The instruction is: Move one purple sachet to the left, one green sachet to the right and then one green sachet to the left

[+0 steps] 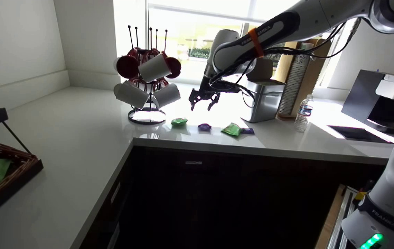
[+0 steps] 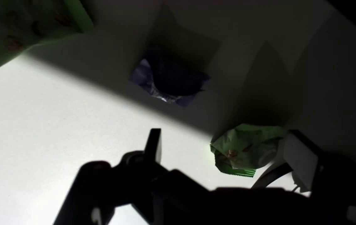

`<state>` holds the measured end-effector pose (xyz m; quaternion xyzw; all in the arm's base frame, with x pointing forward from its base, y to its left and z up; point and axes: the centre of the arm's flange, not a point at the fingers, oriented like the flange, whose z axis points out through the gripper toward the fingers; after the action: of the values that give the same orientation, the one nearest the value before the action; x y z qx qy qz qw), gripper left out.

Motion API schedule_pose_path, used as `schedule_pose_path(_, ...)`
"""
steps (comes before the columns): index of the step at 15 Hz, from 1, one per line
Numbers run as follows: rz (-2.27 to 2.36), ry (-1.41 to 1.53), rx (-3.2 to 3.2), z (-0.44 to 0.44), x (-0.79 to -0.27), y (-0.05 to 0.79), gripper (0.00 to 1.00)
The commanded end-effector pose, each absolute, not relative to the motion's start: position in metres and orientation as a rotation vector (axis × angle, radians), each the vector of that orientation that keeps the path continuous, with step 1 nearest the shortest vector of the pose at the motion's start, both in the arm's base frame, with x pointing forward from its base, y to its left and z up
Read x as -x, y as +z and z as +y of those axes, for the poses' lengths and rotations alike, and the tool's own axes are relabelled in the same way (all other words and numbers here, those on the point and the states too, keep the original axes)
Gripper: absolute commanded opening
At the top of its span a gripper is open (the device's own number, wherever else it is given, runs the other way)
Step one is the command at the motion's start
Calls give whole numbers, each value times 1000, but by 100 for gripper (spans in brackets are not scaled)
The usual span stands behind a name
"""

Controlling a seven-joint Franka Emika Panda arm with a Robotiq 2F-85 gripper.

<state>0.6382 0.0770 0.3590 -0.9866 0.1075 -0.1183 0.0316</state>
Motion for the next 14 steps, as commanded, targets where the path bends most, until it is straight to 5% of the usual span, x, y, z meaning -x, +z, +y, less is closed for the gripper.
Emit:
schedule_pose_path(1, 444, -315, 3045, 60, -612, 362, 100)
schedule_pose_path(14, 731, -262, 2998, 0, -578, 360, 100)
